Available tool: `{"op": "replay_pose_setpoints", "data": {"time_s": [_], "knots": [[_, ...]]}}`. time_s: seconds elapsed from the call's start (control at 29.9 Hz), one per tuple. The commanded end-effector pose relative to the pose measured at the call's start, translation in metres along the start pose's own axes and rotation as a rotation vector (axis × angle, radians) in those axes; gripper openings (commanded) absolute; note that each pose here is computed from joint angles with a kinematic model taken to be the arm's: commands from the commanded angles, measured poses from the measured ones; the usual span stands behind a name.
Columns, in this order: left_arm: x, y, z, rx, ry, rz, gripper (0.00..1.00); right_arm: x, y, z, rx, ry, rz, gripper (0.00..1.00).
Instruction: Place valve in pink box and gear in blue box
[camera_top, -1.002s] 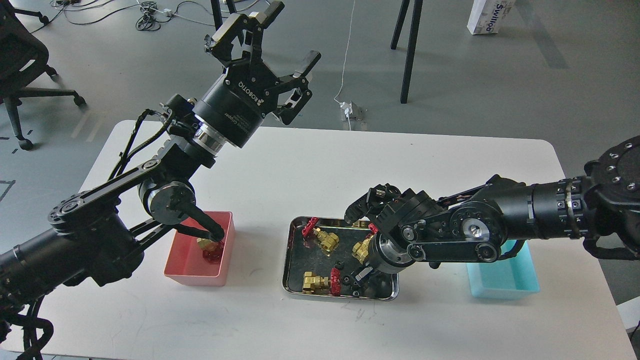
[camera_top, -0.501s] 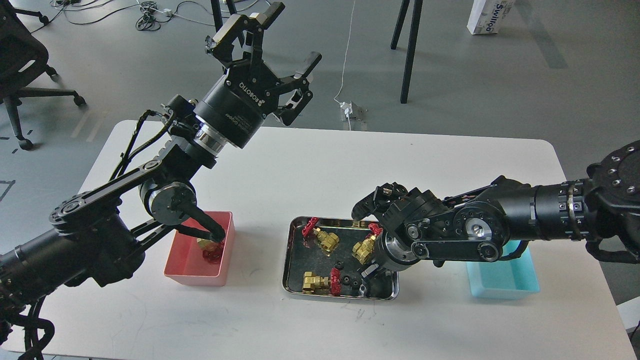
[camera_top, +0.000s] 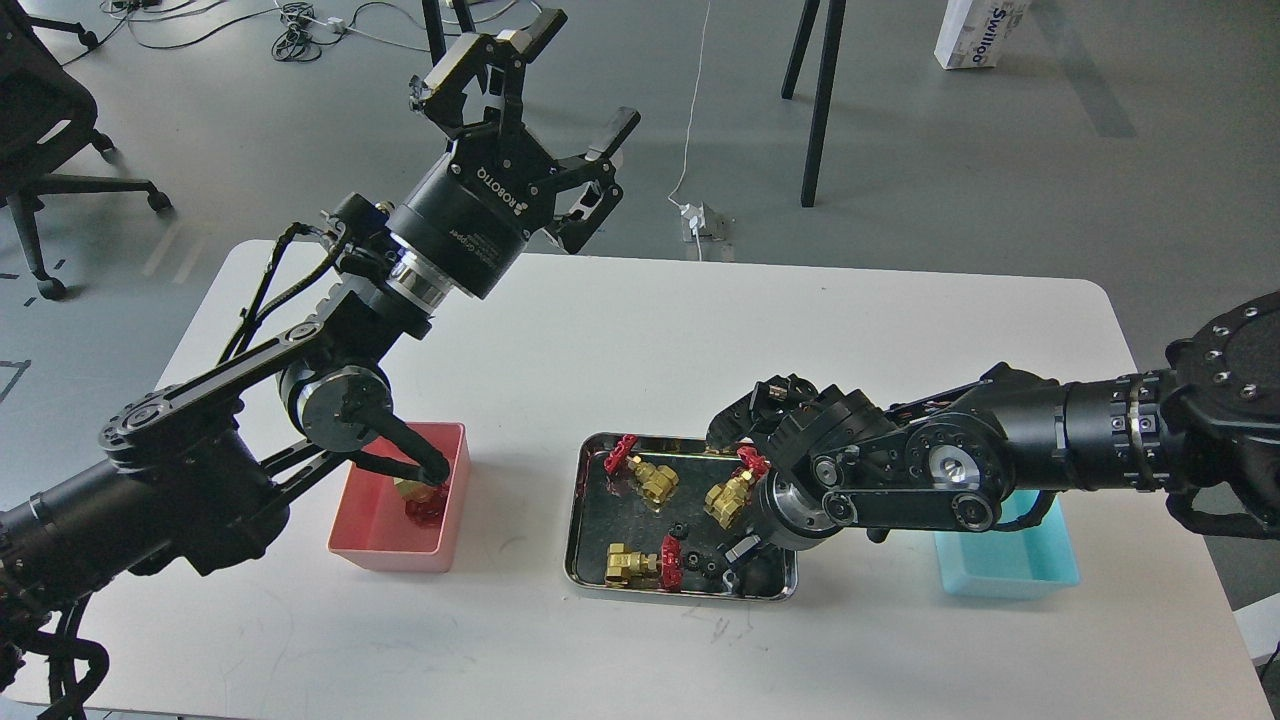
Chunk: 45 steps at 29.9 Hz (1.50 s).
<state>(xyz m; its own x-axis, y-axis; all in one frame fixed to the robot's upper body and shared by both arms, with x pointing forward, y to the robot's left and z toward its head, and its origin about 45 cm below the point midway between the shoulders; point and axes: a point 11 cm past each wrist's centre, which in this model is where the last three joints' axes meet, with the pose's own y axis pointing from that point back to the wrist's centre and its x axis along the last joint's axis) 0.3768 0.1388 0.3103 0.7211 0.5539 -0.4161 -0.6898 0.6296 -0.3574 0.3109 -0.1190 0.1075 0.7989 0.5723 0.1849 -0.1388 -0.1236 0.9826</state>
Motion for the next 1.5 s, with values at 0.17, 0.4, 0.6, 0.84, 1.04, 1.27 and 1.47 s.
{"op": "replay_pose_setpoints", "data": {"time_s": [0.17, 0.4, 0.6, 0.84, 1.04, 1.27, 1.47], "knots": [[0.001, 0.0, -0.001, 0.001, 0.001, 0.003, 0.87, 0.0, -0.002, -0.004, 0.005, 0.001, -0.002, 0.42], [0.003, 0.002, -0.003, 0.004, 0.002, 0.01, 0.87, -0.001, -0.003, -0.004, 0.006, 0.0, -0.004, 0.34], [0.005, 0.003, -0.003, 0.006, 0.001, 0.015, 0.87, -0.001, -0.002, -0.004, 0.007, 0.001, -0.003, 0.22], [0.005, 0.003, -0.003, 0.006, 0.001, 0.015, 0.87, 0.011, 0.009, -0.005, 0.009, 0.01, 0.024, 0.17], [0.002, 0.001, -0.004, 0.004, 0.007, 0.01, 0.87, 0.031, 0.046, 0.002, 0.053, -0.071, 0.073, 0.17], [-0.004, -0.003, -0.009, 0.0, 0.027, 0.0, 0.87, 0.028, 0.113, 0.074, 0.055, -0.306, 0.165, 0.17], [-0.006, -0.004, -0.01, -0.001, 0.032, -0.003, 0.87, -0.042, 0.162, 0.164, -0.004, -0.576, 0.238, 0.17]]}}
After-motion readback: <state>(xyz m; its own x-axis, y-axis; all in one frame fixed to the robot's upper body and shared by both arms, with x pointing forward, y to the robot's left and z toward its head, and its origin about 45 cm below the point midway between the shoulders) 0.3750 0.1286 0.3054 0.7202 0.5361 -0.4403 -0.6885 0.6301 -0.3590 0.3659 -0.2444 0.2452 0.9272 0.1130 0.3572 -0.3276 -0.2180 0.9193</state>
